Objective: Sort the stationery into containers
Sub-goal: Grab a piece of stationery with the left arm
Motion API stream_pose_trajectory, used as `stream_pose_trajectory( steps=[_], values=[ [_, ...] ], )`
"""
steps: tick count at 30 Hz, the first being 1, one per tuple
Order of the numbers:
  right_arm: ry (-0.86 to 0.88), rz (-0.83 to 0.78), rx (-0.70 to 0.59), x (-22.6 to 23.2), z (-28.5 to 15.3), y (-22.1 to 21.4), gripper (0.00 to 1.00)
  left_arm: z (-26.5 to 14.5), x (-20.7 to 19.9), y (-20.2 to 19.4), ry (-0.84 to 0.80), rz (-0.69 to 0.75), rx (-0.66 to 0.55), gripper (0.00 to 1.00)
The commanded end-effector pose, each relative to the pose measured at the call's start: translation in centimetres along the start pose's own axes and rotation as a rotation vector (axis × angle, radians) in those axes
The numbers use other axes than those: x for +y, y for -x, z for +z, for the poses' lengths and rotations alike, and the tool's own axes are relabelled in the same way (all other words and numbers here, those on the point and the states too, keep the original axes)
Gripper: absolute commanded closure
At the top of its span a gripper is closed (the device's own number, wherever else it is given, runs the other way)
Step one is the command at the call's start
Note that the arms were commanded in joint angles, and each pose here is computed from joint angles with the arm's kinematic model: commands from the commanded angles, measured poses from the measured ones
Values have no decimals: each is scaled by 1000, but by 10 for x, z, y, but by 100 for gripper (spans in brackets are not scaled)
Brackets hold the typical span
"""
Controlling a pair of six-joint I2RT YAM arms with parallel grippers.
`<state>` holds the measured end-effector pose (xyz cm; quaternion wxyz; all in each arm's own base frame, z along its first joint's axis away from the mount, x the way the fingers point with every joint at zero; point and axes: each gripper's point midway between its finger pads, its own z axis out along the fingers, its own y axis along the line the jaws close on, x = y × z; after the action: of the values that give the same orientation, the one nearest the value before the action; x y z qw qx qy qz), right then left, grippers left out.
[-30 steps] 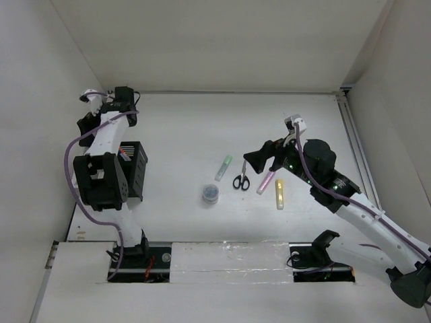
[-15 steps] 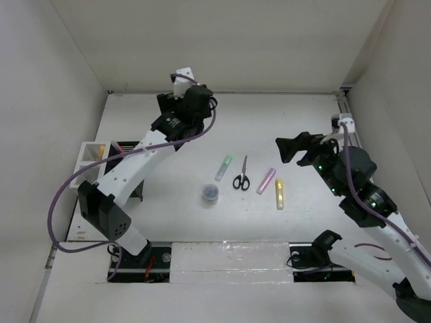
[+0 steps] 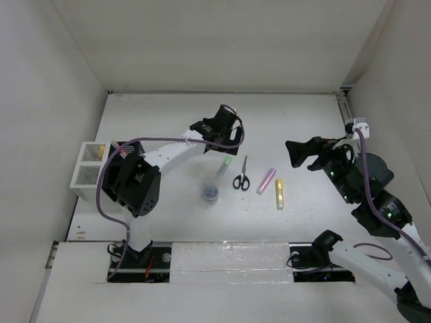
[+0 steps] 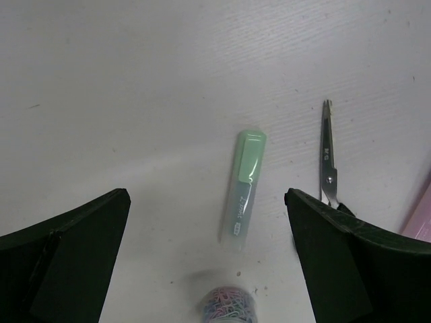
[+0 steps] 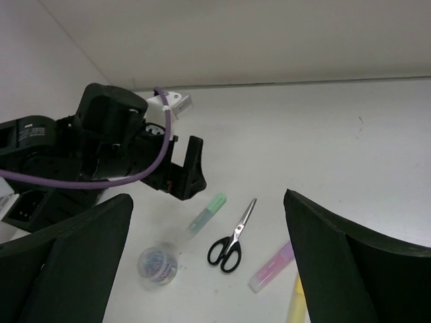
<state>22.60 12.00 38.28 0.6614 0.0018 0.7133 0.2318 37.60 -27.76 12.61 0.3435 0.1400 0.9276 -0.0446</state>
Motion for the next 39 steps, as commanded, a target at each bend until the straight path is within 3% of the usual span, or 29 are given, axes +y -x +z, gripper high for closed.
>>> stream_pose_trajectory(
  steps=[1,8,18,26,31,35,39],
  values=[
    [59,-22,12,10,6,-6,0,1,-19,6,-106,57,9,0],
    [125,-34,46,23,18,-19,0,34,-33,-23,-166,133,125,2],
    [163,-52,57,28,19,-26,0,65,-38,-39,-132,143,175,10],
    [166,-50,49,29,19,-24,0,75,-29,-59,-82,141,232,46],
    [166,-50,49,29,19,-24,0,74,-29,-66,-84,146,266,90],
    [160,-48,37,26,18,-21,0,68,-15,-47,-24,170,245,100],
    [169,-48,40,27,16,-23,0,34,30,35,14,60,94,100]
  ],
)
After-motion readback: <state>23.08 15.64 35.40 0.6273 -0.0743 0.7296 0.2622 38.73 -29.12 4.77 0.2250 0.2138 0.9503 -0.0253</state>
